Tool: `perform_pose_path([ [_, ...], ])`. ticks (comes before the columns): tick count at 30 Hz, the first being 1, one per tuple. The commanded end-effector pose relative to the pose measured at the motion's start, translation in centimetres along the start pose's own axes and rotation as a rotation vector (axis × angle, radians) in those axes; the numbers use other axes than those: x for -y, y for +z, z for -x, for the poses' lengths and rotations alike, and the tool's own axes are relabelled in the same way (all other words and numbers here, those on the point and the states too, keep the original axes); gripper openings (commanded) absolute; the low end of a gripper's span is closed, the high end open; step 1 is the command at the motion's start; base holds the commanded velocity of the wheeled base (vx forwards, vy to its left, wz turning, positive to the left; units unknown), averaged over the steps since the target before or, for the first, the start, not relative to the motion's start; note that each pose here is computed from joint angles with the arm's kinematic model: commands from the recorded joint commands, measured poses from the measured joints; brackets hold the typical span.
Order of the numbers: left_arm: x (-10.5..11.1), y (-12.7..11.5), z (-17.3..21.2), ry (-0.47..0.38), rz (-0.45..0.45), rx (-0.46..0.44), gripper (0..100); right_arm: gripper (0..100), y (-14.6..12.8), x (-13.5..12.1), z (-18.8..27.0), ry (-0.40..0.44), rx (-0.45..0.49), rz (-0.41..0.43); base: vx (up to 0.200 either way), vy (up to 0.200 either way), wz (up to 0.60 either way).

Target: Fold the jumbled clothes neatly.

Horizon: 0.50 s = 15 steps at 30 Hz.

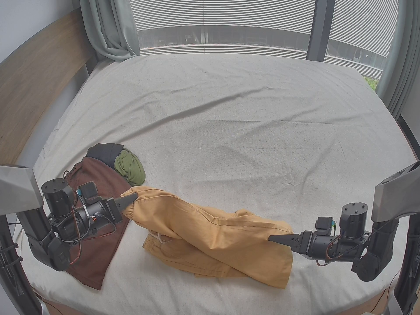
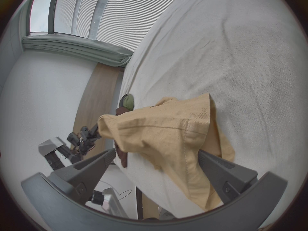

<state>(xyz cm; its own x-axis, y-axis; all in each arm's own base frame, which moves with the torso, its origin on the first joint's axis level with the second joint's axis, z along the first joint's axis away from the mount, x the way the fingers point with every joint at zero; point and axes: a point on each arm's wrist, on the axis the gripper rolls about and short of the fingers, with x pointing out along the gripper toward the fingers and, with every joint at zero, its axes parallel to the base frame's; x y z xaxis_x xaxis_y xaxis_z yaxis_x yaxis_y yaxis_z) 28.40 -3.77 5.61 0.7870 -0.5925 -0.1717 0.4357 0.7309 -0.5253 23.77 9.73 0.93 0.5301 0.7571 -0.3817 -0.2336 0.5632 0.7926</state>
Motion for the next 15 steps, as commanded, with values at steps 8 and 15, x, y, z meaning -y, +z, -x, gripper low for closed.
perform_pose_path([
  [8, -0.2, 0.0, 0.0, 0.005, 0.003, 0.0, 0, 100, 1.7, -1.0, 3.1, 0.075, 0.057, 0.024, 0.0, 0.0, 0.0],
  [15, 0.0, 0.0, 0.0, 0.002, 0.002, -0.001, 0, 100, 1.7, 0.1, 2.0, 0.055, 0.035, 0.005, 0.0, 0.0, 0.0],
])
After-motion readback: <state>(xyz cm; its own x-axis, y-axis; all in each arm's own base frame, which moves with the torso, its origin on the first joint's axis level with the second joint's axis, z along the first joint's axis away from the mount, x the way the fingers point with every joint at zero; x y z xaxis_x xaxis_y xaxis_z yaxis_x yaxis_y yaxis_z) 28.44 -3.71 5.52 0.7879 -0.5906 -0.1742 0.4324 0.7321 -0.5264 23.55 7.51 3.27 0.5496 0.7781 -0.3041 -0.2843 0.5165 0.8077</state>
